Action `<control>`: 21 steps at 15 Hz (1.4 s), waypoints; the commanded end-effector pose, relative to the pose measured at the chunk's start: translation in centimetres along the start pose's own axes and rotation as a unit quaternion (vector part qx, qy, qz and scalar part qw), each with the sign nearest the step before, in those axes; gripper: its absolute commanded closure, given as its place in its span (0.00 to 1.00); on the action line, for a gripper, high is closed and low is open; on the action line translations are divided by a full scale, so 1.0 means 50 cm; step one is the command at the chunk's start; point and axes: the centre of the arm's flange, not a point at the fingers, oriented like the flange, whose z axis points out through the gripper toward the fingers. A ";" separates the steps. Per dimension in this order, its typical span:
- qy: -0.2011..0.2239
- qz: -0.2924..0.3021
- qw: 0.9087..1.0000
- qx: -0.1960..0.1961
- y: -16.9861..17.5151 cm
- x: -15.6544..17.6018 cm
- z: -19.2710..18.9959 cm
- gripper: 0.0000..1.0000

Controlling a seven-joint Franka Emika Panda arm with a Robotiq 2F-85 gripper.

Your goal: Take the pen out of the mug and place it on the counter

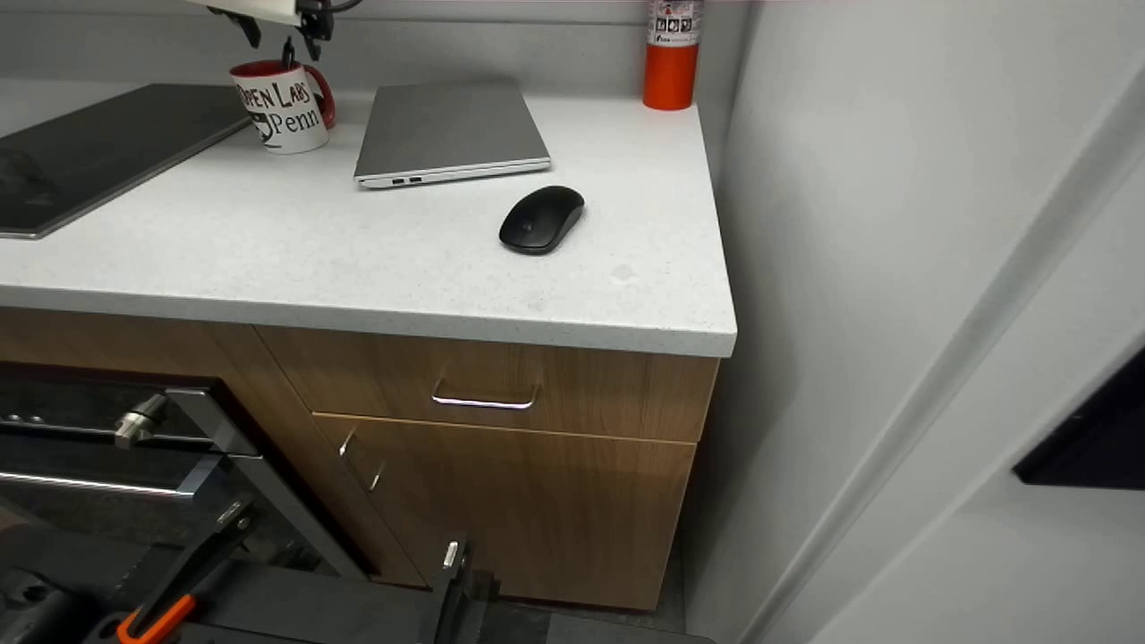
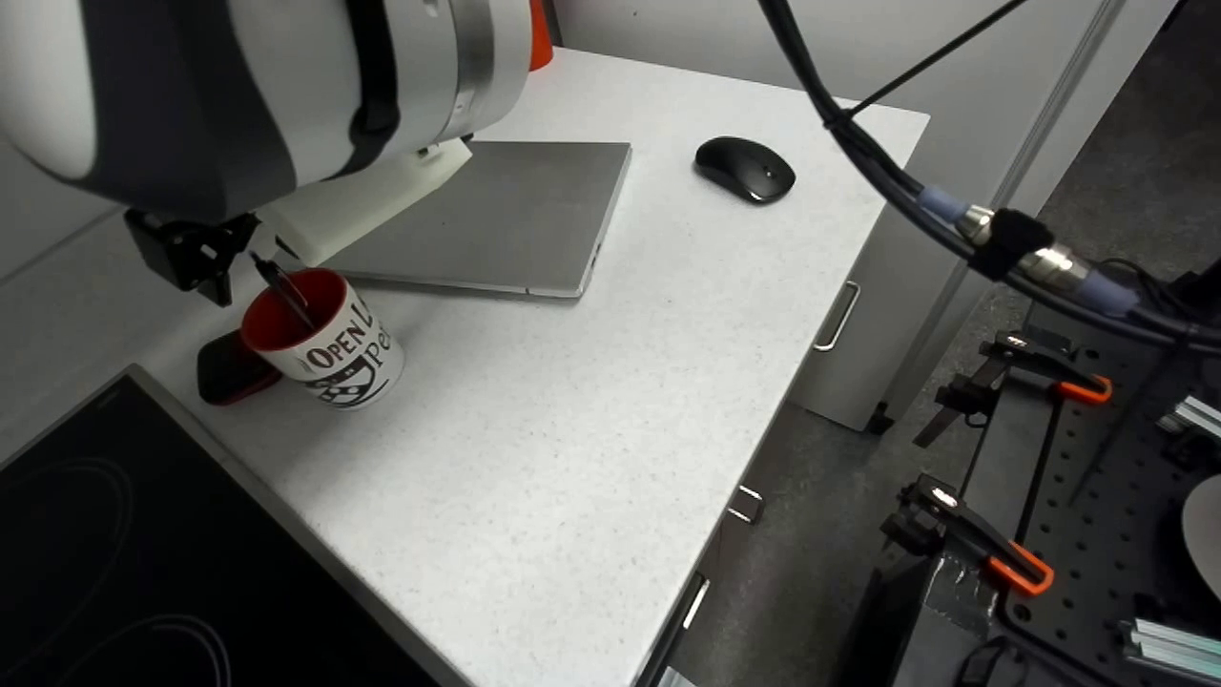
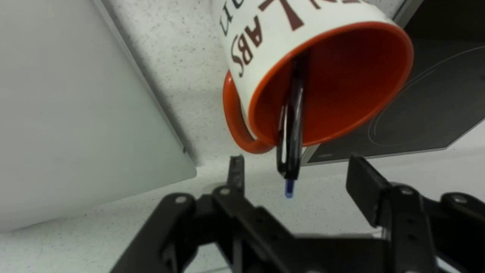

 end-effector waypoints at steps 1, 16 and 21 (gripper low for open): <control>0.013 0.003 1.000 0.002 0.005 0.021 0.012 0.63; 0.034 0.034 0.999 0.021 -0.001 0.029 -0.090 1.00; 0.055 0.028 0.998 0.005 -0.007 0.024 -0.207 1.00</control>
